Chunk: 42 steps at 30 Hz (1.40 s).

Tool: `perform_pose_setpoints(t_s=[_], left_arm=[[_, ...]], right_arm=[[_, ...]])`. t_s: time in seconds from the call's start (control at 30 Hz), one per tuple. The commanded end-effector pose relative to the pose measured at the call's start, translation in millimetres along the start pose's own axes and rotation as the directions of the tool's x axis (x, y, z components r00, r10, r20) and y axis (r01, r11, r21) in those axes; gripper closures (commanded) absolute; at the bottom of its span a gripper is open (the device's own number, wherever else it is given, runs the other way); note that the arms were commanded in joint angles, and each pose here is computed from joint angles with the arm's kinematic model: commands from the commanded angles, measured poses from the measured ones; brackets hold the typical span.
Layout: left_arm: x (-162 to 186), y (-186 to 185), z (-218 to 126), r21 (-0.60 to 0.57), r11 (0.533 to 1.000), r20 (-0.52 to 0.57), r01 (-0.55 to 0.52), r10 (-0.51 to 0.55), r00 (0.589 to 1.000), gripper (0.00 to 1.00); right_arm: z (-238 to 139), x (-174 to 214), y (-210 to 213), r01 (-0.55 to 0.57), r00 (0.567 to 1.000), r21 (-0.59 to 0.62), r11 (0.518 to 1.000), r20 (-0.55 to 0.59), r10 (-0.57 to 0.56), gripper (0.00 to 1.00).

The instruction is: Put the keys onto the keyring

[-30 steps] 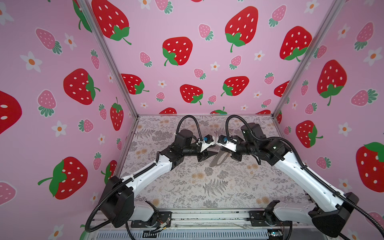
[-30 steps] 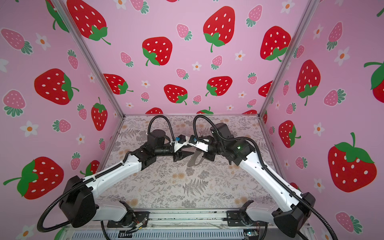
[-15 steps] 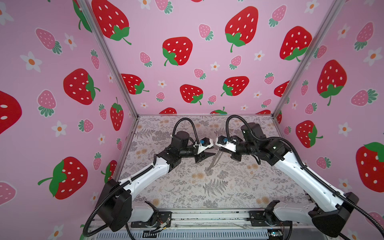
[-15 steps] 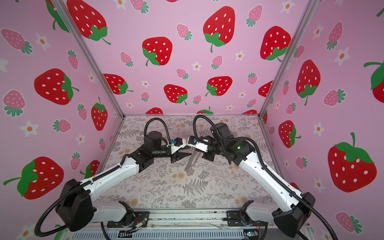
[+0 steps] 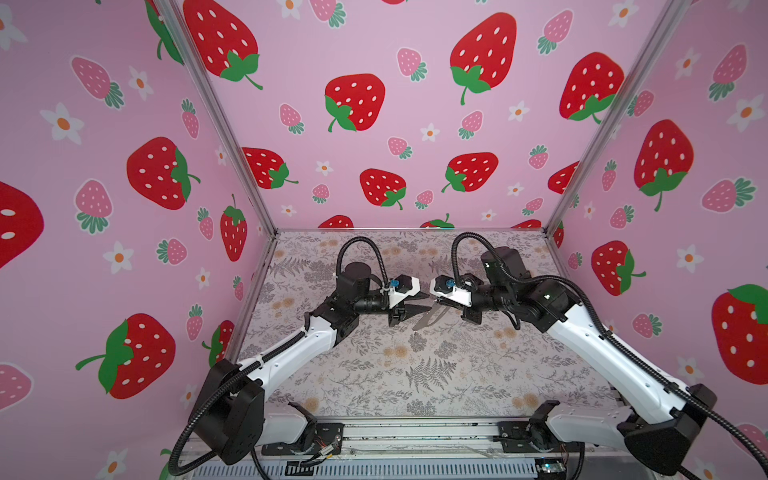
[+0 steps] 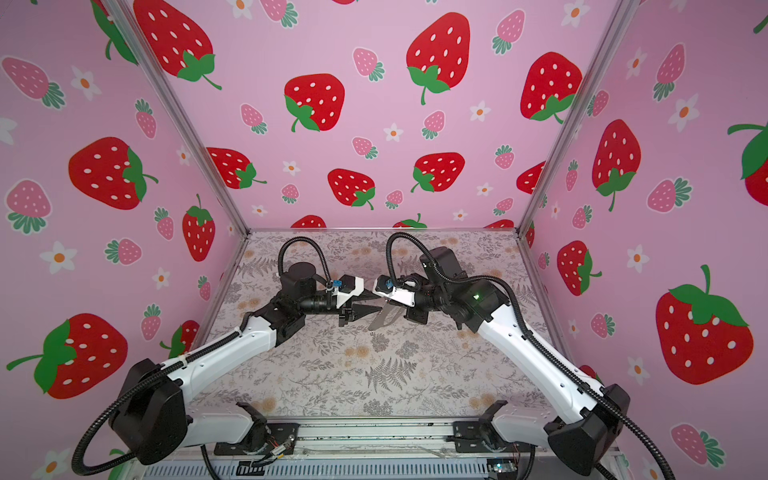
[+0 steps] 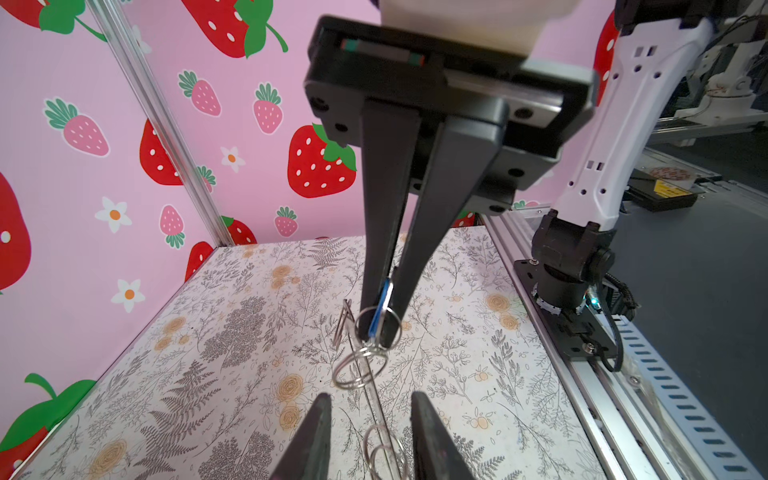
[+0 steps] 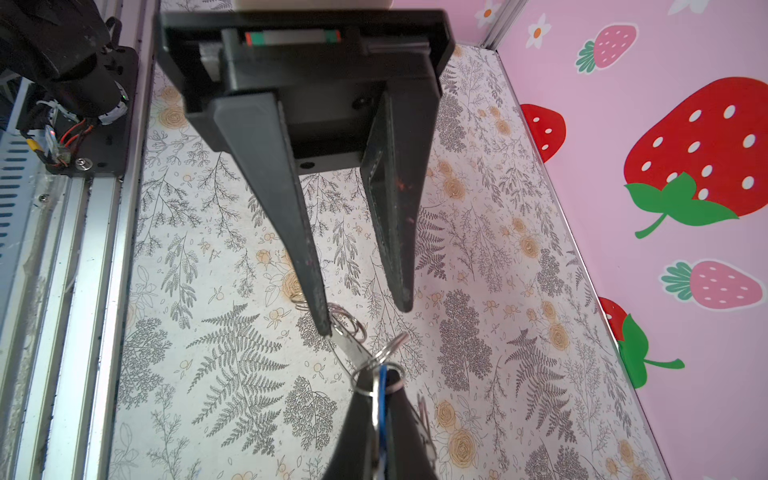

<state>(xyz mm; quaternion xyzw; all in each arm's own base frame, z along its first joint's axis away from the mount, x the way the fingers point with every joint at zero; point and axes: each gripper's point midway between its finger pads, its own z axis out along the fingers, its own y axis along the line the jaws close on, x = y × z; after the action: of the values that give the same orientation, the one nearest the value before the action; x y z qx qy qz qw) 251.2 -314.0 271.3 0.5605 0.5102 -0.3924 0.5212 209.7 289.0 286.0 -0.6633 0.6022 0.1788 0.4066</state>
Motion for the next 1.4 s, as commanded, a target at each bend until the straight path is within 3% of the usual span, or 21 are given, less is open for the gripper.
perform_pose_setpoints(t_s=[0.0,0.33,0.63,1.37], left_arm=[[-8.6,1.1,1.5,0.028,0.999,0.027,-0.019,0.019,0.999,0.66],[-10.3,12.4,-3.1,-0.022,0.998,-0.004,-0.052,0.052,0.999,0.66],[-16.4,-11.6,-9.6,0.163,0.982,0.000,-0.100,0.101,0.995,0.69],[-11.3,-4.1,-3.5,0.185,0.973,-0.046,-0.137,0.148,0.988,0.69]], right_arm=[[-8.5,-12.1,7.3,0.047,0.997,-0.015,0.999,0.061,-0.046,1.00],[-8.0,-9.9,13.0,0.051,0.996,-0.032,0.998,0.069,-0.049,1.00],[-8.4,-12.8,17.8,0.072,0.993,-0.050,0.996,0.095,-0.067,1.00],[-4.7,-17.8,26.8,0.083,0.988,-0.104,0.991,0.136,-0.069,1.00]])
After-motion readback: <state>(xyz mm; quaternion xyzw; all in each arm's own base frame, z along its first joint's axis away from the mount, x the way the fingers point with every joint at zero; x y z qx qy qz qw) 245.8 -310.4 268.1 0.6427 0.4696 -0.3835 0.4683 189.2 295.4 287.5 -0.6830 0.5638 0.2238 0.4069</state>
